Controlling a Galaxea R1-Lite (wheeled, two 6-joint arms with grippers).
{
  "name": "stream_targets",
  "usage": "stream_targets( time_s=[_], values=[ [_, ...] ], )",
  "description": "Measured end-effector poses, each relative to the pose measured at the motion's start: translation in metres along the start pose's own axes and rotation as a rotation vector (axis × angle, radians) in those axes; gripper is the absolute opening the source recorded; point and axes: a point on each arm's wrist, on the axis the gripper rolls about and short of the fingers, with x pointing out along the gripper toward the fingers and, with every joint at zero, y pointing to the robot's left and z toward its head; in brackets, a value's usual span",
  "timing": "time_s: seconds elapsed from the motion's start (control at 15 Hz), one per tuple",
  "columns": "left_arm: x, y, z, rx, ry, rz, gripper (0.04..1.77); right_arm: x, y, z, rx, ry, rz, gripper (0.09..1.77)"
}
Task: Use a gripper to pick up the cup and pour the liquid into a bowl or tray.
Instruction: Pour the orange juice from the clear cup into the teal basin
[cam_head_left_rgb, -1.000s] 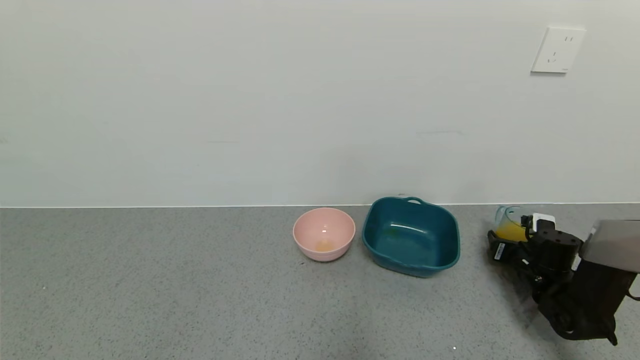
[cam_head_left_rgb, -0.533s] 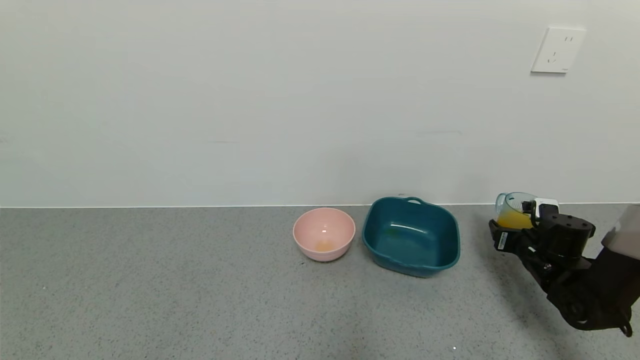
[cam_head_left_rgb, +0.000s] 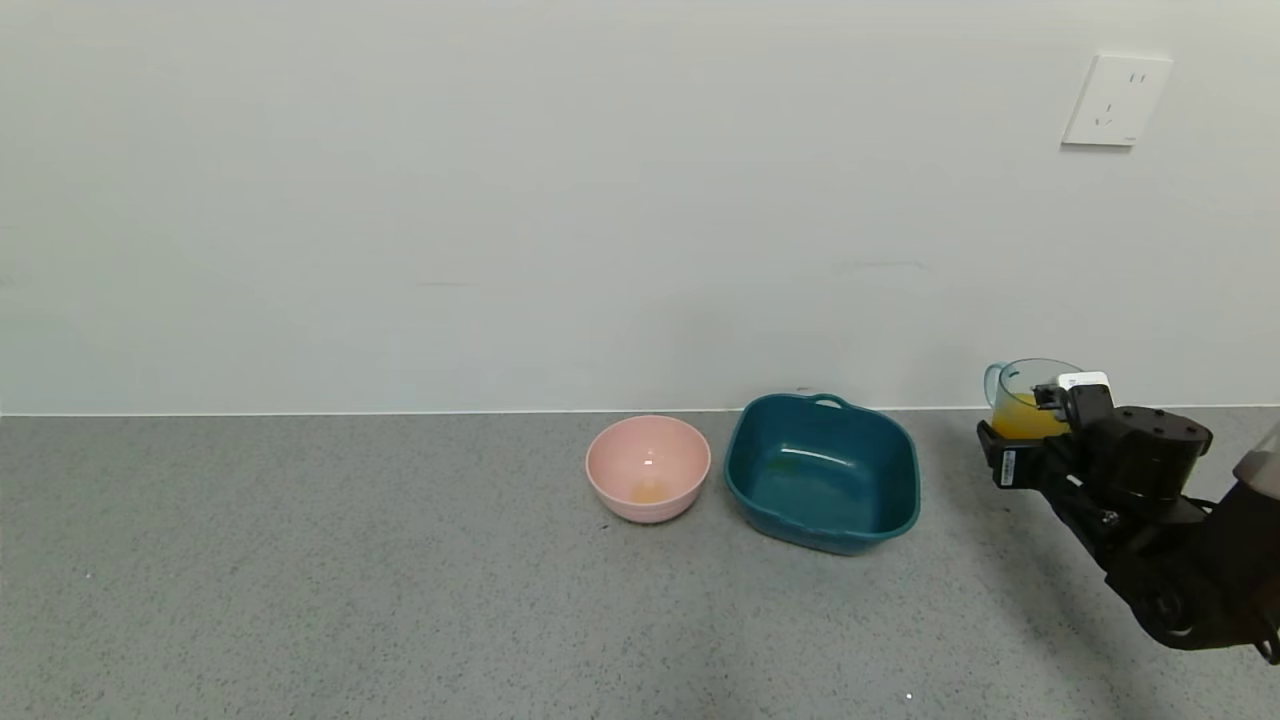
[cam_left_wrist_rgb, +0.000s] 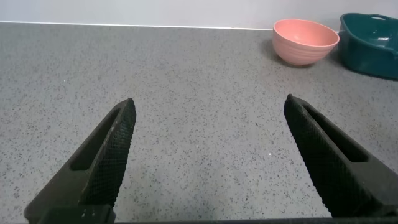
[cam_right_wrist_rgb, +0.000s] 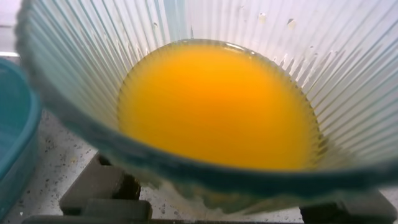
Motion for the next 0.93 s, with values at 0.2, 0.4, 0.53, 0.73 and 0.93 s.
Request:
stream_targets(
  time_s=[0.2, 0.4, 0.53, 0.73, 0.93],
  values=[
    [0.0, 0.0, 0.0, 0.0, 0.0, 0.0, 1.72, -0.001, 0.003, 0.003, -0.056, -0.01, 0.015, 1.35],
    [0.0, 0.0, 0.0, 0.0, 0.0, 0.0, 1.72, 0.0, 0.004, 0.005, -0.098, -0.014, 0.034, 1.35],
    [0.0, 0.0, 0.0, 0.0, 0.0, 0.0, 1.72, -0.001, 0.005, 0.005, -0.126, -0.002, 0.042, 1.35],
    [0.0, 0.0, 0.0, 0.0, 0.0, 0.0, 1.72, -0.003, 0.011, 0.008, -0.173, 0.002, 0.078, 1.35],
    [0.0, 0.0, 0.0, 0.0, 0.0, 0.0, 1.72, -0.004, 0.017, 0.011, -0.224, -0.008, 0.095, 1.35]
  ],
)
